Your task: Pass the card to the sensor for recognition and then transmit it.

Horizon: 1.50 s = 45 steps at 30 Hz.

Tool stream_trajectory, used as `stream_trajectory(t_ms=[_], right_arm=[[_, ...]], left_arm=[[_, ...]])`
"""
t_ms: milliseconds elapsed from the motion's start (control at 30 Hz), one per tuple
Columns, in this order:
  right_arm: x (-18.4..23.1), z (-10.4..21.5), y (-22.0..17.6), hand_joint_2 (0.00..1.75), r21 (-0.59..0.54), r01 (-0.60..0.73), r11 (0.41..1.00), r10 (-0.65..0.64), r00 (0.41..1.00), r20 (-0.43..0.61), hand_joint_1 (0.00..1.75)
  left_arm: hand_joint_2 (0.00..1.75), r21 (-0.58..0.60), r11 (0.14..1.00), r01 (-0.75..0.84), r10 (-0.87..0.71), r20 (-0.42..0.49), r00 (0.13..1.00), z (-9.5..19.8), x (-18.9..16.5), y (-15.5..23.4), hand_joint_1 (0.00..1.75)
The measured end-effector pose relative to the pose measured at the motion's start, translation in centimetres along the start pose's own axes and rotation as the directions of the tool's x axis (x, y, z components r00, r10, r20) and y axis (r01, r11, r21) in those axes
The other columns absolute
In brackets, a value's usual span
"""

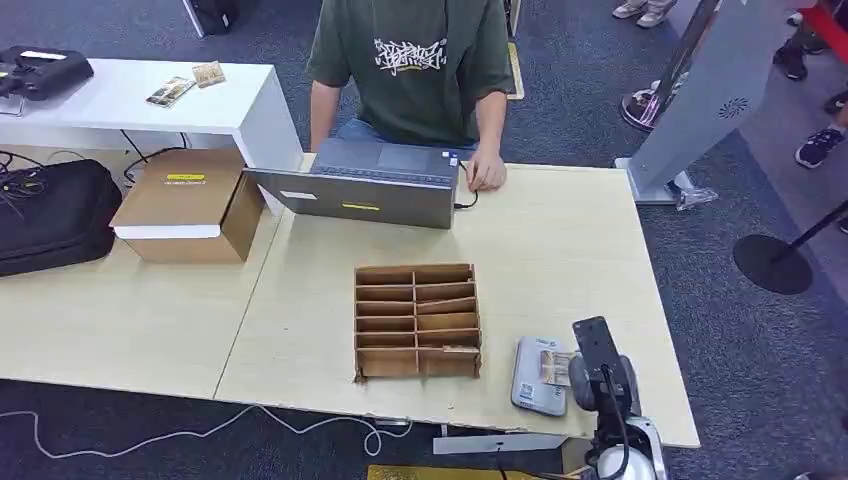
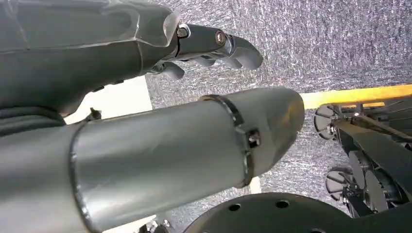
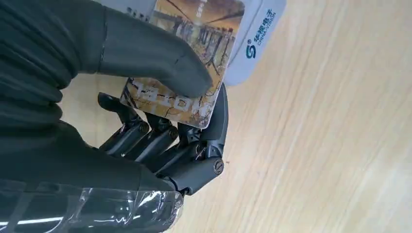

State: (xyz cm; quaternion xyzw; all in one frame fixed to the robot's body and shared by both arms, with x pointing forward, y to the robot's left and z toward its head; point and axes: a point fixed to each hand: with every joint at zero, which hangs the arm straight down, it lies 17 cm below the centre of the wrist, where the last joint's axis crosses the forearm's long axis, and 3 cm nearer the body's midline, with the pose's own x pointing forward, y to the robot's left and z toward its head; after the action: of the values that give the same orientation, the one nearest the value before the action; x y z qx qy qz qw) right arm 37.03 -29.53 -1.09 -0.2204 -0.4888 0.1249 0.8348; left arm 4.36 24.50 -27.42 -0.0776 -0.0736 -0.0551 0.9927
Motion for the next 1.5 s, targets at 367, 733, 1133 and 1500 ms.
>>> stream_trajectory(t_ms=[367, 733, 1133, 1500], right_arm=[[-2.0, -1.7, 0.5, 1.75, 0.049, -0.037, 0.998, 0.04, 0.998, -0.054, 1.75], [-2.5, -3.1, -0.4, 1.75, 0.03, -0.044, 0.999, 0.046, 0.996, -0.075, 1.75], [1.8, -2.9, -6.2, 1.75, -0.24, -0.021, 0.971, 0.045, 0.995, 0.094, 1.75], [5.2, -0.4, -11.2, 1.75, -0.475, -0.083, 0.876, 0.183, 0.968, 0.169, 1.75]], left_arm=[[0.0, 0.007, 1.0, 0.007, -0.007, -0.003, 1.0, 0.0, 0.1, 0.5, 0.0], [0.0, 0.01, 1.0, -0.011, 0.011, -0.001, 1.0, 0.0, 0.2, 0.6, 0.0], [0.0, 0.002, 0.999, -0.046, 0.046, 0.018, 0.999, 0.0, 0.6, -0.1, 0.0], [0.0, -0.006, 0.999, -0.053, 0.053, 0.023, 0.998, -0.1, 0.7, -0.7, 0.0]])
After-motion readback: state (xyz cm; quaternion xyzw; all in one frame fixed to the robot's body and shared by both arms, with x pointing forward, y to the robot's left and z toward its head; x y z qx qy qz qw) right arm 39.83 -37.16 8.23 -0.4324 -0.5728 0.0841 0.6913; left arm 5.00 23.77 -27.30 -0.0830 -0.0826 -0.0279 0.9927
